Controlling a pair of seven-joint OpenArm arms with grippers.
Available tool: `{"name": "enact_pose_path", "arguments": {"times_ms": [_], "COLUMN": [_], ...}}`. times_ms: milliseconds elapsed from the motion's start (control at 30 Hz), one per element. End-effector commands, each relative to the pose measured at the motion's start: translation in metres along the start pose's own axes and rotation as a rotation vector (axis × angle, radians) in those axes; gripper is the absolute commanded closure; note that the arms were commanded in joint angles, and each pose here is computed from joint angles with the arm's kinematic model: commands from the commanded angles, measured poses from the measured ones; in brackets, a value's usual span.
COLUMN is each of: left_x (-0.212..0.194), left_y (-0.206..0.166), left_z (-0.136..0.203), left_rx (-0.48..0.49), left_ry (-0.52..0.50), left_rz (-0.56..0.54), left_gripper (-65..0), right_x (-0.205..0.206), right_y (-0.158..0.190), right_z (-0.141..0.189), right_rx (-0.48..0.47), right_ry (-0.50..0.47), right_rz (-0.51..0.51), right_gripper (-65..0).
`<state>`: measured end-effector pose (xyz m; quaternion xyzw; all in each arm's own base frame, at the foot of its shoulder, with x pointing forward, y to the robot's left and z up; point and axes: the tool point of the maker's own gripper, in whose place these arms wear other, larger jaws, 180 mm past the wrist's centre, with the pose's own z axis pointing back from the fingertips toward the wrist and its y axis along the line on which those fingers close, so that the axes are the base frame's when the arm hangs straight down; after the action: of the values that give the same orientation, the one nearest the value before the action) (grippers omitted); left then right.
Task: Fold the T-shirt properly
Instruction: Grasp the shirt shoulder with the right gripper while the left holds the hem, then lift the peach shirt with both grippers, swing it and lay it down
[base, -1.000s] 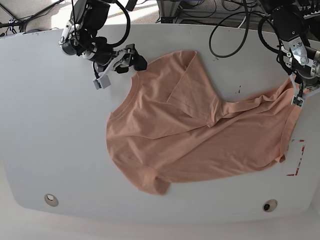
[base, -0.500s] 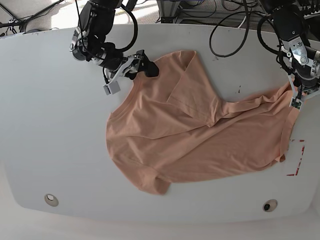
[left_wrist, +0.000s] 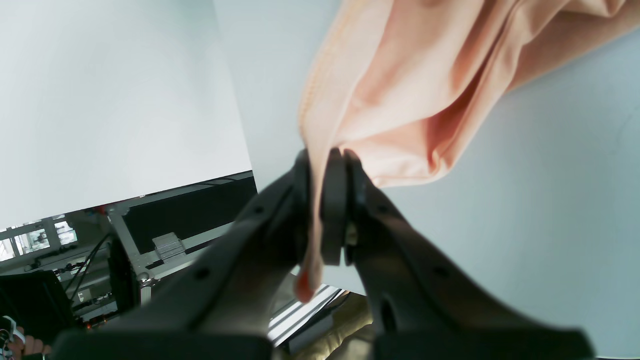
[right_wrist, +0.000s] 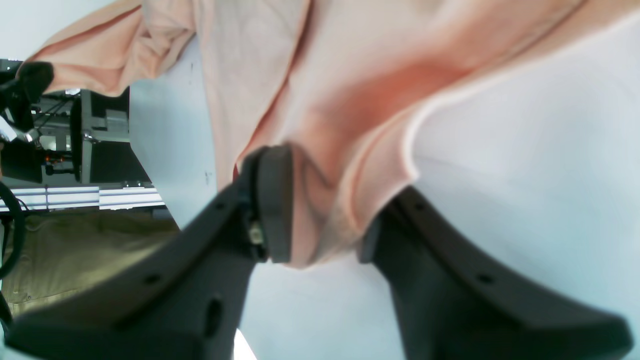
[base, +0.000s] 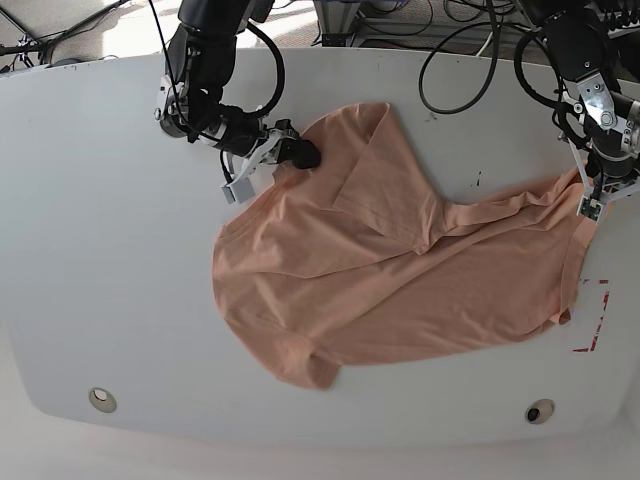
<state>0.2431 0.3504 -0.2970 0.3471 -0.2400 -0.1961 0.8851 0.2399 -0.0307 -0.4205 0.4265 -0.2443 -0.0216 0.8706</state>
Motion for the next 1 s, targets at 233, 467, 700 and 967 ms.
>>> {"name": "enact_pose_path", "arguments": {"times_ms": [233, 467, 700, 967], "left_x": [0.002, 0.009, 0.026, -0.001], "left_y": [0.012, -0.011, -0.054, -0.09], "left_z": [0.003, 0.004, 0.009, 0.015], "left_rx": [0.039, -0.013, -0.108, -0.191], "left_ry": [-0.006, -0.022, -0.054, 0.007], "left_rz": [0.003, 0.045, 0.064, 0.052], "left_gripper": [0.0, 0.0, 0.0, 0.0], "right_x": [0.003, 0.017, 0.025, 0.033], "right_y": [-0.028, -0.038, -0.051, -0.058], "right_z": [0.034, 0.092, 0.143, 0.159], "right_rx": [-0.106, -0.244, -0.374, -0.418], "right_ry": [0.02, 0.015, 0.018, 0.03], "right_rz": [0.063, 0.239, 0.342, 0.386], "right_gripper": [0.0, 0.0, 0.0, 0.0]}}
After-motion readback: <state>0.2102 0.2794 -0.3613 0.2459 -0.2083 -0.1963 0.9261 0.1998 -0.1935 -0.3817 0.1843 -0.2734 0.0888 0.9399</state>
